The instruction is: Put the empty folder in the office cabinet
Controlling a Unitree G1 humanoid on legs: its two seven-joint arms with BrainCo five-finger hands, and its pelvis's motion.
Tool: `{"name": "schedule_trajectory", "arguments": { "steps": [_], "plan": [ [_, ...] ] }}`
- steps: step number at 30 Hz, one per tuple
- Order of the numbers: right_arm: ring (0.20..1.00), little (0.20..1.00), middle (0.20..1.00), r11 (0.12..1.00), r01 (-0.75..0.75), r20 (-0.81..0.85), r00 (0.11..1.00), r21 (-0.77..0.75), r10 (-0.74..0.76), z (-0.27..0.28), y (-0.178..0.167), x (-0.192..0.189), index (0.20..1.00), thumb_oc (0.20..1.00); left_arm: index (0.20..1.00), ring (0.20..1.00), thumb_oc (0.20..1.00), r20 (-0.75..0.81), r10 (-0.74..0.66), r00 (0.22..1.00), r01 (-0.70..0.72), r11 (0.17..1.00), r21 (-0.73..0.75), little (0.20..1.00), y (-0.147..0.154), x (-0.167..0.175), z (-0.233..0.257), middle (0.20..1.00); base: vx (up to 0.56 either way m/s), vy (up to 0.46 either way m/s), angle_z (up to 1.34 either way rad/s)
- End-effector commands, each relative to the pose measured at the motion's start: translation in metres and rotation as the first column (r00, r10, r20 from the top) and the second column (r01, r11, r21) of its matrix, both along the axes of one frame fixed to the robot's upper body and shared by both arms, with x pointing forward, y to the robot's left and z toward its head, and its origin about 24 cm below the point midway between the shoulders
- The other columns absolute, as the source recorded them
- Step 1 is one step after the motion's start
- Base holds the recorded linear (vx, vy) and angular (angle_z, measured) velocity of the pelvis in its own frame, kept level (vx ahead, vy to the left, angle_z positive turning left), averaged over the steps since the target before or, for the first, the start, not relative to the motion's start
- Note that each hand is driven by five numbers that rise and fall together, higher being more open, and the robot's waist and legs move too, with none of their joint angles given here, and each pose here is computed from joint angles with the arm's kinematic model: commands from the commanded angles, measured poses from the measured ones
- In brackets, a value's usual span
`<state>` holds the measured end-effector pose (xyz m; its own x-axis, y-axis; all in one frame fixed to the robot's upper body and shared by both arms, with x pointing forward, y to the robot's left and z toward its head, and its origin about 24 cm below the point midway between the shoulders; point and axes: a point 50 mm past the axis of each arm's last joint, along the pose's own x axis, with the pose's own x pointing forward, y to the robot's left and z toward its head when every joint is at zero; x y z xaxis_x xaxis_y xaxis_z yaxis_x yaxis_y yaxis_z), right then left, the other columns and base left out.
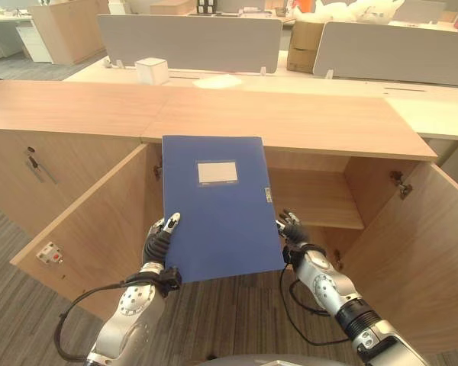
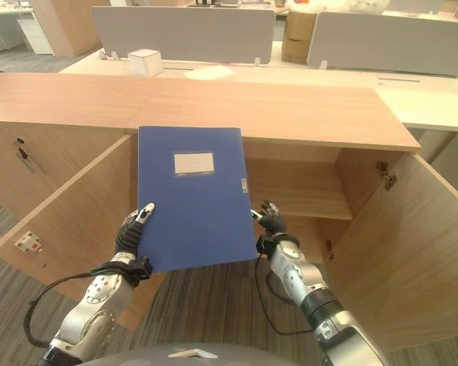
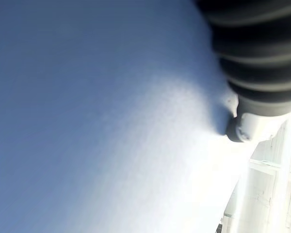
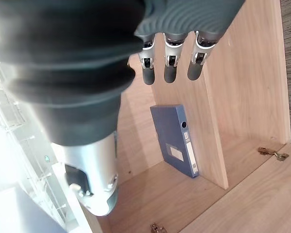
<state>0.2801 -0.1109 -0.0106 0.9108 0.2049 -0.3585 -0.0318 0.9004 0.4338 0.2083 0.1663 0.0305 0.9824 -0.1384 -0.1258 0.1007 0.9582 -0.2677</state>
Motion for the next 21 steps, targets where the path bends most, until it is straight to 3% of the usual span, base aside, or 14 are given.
{"name": "schedule_trajectory", "arguments": {
  "steps": [1,4,13,20,21],
  "plan": [
    [1.000,1.000,1.000,0.997,0.068,0.202,0.977,0.020,-0.071,0.045,-0.006,0.026,1.000,1.000,0.200,0.200,0.200,0.209,-0.024,0.978,0.014,0.999,0.048,0.200,0.006,0.009,0.039,0.200,0.00,0.000,0.00],
    [1.000,1.000,1.000,0.973,0.229,0.218,0.952,-0.033,-0.217,0.047,-0.047,0.031,1.000,1.000,0.200,0.200,0.200,0.211,0.018,0.977,-0.039,0.995,0.097,0.200,0.022,0.003,0.038,0.200,0.01,0.012,0.00],
    [1.000,1.000,1.000,0.953,0.303,0.230,0.928,-0.004,-0.294,0.051,-0.067,0.034,1.000,1.000,0.200,0.200,0.200,0.214,0.031,0.976,-0.056,0.992,0.111,0.200,0.028,0.003,0.038,0.200,0.00,0.000,0.00],
    [1.000,1.000,1.000,0.995,-0.020,0.302,0.953,0.101,-0.011,0.065,-0.010,0.019,1.000,1.000,0.200,0.200,0.200,0.211,-0.010,0.977,-0.015,0.993,0.119,0.200,0.020,0.006,0.038,0.200,0.00,0.000,0.00],
    [1.000,1.000,1.000,0.986,-0.128,0.326,0.941,0.109,0.086,0.070,0.007,0.013,1.000,1.000,0.200,0.200,0.200,0.216,-0.028,0.976,0.002,0.992,0.124,0.200,0.017,0.007,0.040,0.200,0.00,0.000,0.00]
  ]
}}
